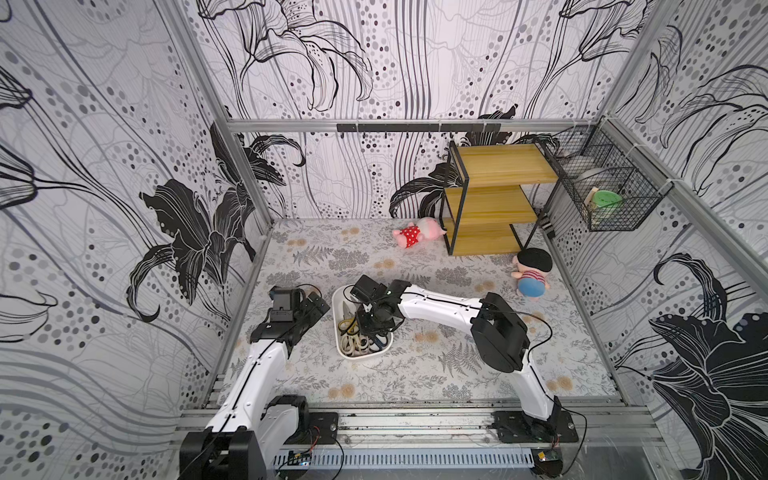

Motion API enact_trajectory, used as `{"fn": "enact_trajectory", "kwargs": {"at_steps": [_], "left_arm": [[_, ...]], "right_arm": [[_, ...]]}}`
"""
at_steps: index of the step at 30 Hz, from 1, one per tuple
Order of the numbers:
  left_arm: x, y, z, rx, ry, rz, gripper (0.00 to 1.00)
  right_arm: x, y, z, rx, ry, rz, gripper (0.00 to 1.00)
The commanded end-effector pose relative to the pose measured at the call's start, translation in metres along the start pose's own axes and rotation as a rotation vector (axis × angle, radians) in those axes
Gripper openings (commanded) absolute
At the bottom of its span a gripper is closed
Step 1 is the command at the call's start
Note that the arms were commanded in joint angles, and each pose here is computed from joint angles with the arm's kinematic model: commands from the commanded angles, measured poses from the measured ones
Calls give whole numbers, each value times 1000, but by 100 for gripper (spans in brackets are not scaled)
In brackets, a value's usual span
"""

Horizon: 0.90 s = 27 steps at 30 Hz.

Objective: Take the scissors out of the storage box
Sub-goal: Pick up the scissors from the storage box.

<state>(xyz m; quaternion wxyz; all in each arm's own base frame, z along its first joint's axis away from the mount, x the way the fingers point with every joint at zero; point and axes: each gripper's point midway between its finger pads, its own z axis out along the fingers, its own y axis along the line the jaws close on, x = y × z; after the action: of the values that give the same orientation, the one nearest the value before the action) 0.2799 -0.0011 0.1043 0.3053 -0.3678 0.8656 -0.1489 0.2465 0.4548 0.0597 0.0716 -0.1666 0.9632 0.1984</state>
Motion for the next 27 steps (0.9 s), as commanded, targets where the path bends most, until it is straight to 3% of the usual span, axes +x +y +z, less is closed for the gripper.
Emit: {"fn": "enact_trajectory", "kwargs": {"at_steps": [1, 9, 16, 27], "left_arm": [[-5, 2, -2, -9, -17, 26, 97], [-5, -1, -2, -2, -10, 39, 97], [-4, 1, 0, -7, -6, 47, 97], [-5, 1, -1, -8, -8, 49, 97]], "right_arm": [[-1, 0, 2, 8, -1, 23, 26], [-4, 0, -5, 11, -31, 32, 18], [-8, 3, -12, 18, -41, 32, 29], [-11, 6, -20, 11, -55, 32, 29]]}}
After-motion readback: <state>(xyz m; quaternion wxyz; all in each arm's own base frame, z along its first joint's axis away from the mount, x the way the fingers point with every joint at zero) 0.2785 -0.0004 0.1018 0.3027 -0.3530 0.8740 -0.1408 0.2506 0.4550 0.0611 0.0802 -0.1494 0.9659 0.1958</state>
